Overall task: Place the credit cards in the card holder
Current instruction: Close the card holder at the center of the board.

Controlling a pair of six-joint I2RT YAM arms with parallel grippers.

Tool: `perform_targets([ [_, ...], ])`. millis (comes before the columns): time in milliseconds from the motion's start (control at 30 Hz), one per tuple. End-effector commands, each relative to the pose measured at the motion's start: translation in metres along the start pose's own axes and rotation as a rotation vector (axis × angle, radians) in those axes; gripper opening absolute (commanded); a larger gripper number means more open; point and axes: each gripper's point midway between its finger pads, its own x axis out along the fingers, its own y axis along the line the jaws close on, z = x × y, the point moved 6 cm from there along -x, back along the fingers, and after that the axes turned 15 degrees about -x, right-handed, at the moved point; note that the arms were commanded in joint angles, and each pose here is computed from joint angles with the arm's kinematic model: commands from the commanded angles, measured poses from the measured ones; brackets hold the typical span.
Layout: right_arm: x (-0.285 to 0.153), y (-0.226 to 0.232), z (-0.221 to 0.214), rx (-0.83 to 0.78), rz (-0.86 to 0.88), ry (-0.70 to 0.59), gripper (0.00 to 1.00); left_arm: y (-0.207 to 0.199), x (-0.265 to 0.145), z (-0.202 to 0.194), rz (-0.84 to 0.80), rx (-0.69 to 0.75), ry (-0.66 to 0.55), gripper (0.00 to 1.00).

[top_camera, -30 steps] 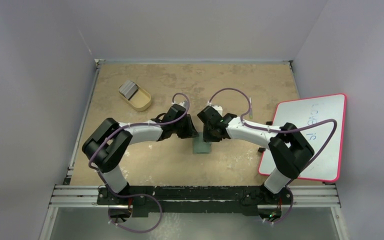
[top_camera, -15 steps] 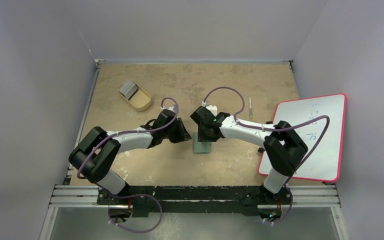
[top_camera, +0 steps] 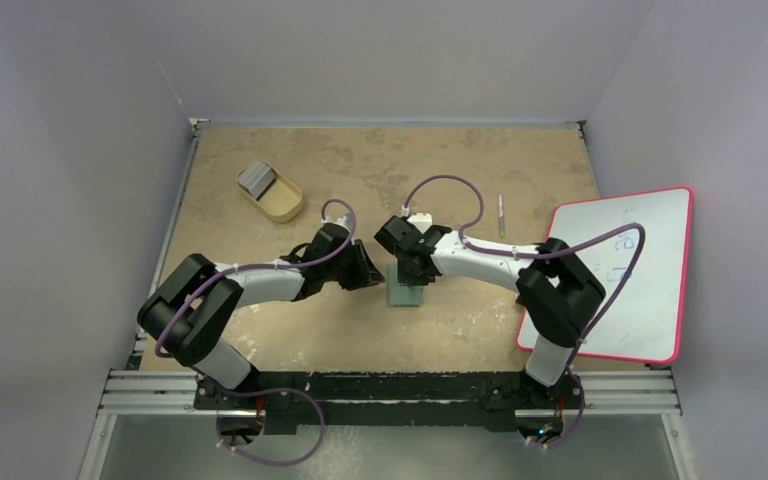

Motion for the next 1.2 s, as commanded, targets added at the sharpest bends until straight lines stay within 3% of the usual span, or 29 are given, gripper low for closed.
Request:
perform_targets([
  [0, -0.013, -0.003, 0.006, 0.017, -0.015, -0.035, 0.15, -0.012, 0.000, 0.004, -0.069, -0.004, -0.014, 0.23],
  [200, -0.017, -0.001, 0.010, 0.020, 0.019, -0.056, 0.26, -0.010, 0.002, 0.003, -0.069, -0.008, -0.005, 0.22],
  [333, -0.020, -0.001, 0.013, 0.021, 0.024, -0.066, 0.26, -0.010, 0.003, 0.003, -0.070, -0.007, -0.003, 0.22],
  [533, -0.019, 0.000, 0.013, 0.014, 0.024, -0.066, 0.16, -0.010, 0.004, 0.003, -0.069, -0.008, -0.002, 0.22],
  [733, -0.014, 0.001, 0.011, 0.003, 0.018, -0.049, 0.26, -0.009, 0.005, 0.002, -0.067, -0.007, 0.002, 0.22],
  [1167, -0.005, 0.006, 0.010, -0.030, 0.009, -0.025, 0.29, -0.007, 0.005, 0.002, -0.065, -0.004, 0.002, 0.22],
])
